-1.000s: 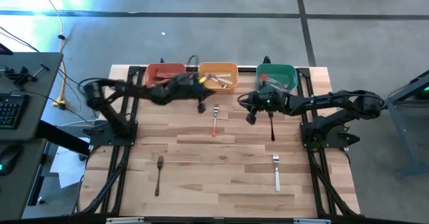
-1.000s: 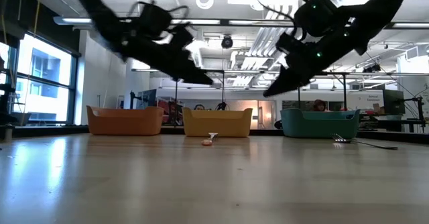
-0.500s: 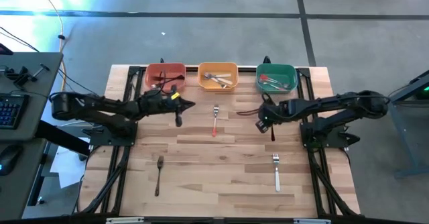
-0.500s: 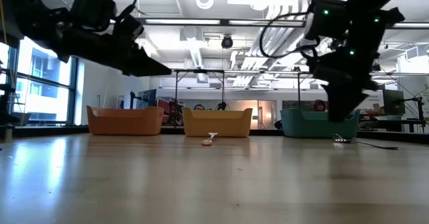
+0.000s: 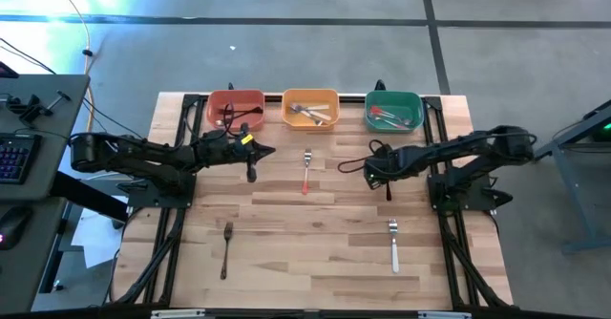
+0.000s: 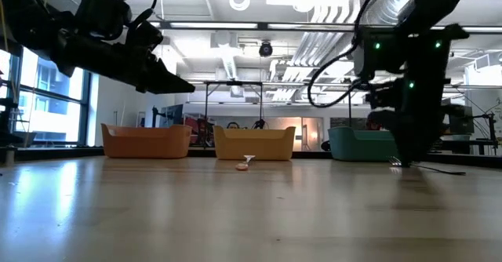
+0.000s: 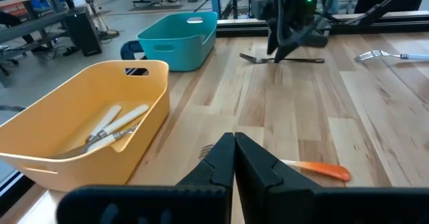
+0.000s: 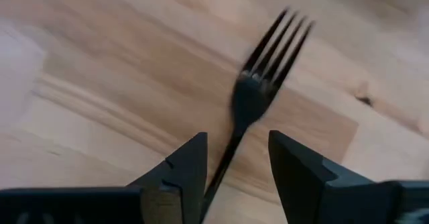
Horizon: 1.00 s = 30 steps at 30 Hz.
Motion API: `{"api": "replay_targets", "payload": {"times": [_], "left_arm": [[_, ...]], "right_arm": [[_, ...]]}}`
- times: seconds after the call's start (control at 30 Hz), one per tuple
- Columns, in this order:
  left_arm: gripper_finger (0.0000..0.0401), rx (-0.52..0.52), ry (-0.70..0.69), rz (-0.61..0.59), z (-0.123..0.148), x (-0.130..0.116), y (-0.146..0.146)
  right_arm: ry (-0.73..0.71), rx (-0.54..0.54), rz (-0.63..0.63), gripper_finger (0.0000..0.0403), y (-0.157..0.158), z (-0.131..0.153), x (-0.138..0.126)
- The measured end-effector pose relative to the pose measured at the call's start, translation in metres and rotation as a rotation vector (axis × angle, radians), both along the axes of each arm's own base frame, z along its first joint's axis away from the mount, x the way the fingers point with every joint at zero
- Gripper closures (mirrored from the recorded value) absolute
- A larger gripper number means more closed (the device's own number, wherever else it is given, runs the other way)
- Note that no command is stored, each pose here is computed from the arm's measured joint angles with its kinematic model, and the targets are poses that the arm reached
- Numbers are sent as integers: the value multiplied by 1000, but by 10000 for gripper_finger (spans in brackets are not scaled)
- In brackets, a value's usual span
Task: Sort silverware by color (type)
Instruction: Put the right black fork into the orange bin
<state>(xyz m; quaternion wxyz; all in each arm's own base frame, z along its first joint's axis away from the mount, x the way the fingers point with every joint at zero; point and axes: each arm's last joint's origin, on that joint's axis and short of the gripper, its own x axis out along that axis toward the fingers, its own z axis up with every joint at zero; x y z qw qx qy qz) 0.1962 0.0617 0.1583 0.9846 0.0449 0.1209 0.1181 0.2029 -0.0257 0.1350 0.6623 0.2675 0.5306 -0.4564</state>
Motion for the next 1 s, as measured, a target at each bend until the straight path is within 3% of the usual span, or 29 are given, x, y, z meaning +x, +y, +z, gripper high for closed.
{"api": "replay_targets", "payload": {"times": [0.2, 0.43, 0.63, 0.77, 1.0], "left_arm": [[401, -2, -1, 0, 0, 0, 0], [401, -83, -38, 75, 1, 0, 2], [401, -101, -34, 11, 1, 0, 0], [401, -121, -33, -75, 1, 1, -3], [399, -114, -75, -70, 3, 6, -10]], "right_arm": [[40, 15, 32, 283, 0, -16, 9], [-3, 13, 145, 389, 3, -14, 14], [-86, -8, 304, 384, 5, -10, 27], [-194, -33, 420, 399, 2, -7, 40], [-584, -200, 688, 401, -9, 6, 67]]}}
